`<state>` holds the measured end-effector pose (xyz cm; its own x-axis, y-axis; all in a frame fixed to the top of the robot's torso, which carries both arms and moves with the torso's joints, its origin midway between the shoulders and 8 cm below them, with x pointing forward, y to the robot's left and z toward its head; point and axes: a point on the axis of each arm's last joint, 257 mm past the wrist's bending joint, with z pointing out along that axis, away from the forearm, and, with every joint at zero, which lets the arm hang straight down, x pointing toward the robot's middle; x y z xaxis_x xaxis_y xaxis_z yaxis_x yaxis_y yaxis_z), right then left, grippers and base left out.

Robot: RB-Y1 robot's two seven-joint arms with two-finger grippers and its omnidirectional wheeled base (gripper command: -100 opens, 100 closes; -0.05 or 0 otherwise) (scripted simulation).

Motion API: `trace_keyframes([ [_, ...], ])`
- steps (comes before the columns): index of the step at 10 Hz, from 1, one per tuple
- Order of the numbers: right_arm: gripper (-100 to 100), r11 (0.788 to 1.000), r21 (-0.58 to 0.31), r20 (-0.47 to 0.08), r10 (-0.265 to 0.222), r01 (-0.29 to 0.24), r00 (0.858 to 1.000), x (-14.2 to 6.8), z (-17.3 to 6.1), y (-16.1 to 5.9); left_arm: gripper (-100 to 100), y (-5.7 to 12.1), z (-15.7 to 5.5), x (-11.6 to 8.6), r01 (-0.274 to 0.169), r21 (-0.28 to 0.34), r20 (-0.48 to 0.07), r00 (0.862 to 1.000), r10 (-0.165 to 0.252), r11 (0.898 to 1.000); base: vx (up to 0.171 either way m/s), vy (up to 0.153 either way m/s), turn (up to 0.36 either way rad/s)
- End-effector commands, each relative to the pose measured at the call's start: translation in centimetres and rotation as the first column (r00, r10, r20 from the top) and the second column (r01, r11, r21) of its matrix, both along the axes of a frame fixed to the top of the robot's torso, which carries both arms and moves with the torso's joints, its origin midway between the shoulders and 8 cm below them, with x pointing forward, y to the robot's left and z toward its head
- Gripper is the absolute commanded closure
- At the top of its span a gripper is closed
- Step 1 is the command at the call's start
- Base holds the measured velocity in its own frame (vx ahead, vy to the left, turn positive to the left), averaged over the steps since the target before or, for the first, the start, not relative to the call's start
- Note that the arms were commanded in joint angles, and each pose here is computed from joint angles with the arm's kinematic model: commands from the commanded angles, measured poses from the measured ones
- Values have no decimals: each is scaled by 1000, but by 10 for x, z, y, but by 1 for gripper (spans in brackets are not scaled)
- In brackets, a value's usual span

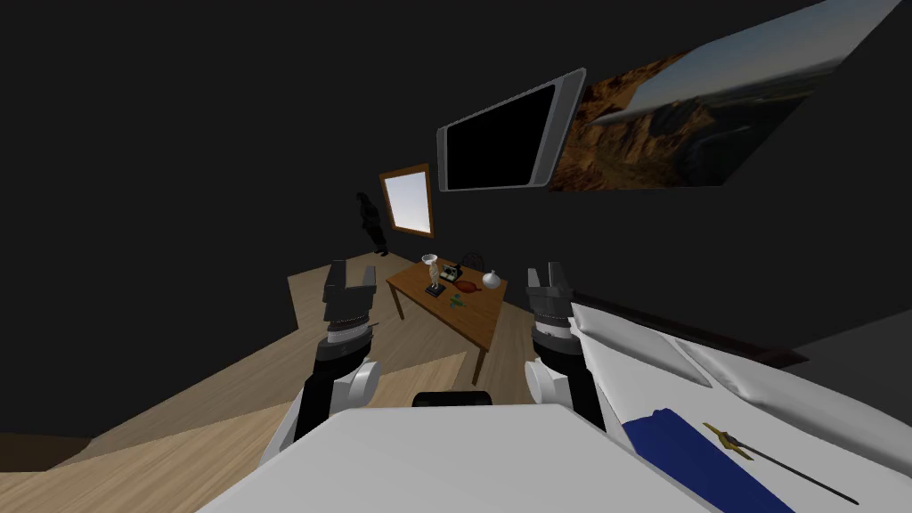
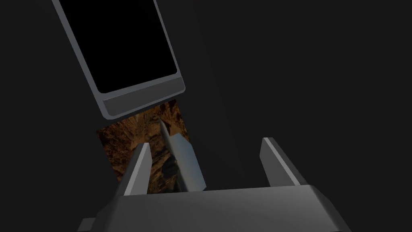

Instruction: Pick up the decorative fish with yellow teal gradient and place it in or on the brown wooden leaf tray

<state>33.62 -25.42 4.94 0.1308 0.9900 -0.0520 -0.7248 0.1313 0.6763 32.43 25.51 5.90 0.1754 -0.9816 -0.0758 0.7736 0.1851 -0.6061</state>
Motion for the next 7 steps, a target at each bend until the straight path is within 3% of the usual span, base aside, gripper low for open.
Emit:
trace_keyframes([
  [1, -100, 998, -59, -19, 3, -4, 1000, 5, -7, 6, 0, 0, 0, 0, 0, 0, 0, 1000, 0, 1000, 9, 10, 31],
  [4, -100, 986, -166, -55, -9, 0, 998, 14, -25, 16, 0, 0, 0, 0, 0, 0, 0, 1000, 0, 1000, 20, 25, 55],
  [7, -100, 955, -297, -94, -45, 15, 995, 27, -52, 25, 0, 0, 0, 0, 0, 0, 0, 1000, 0, 1000, 30, 38, 69],
])
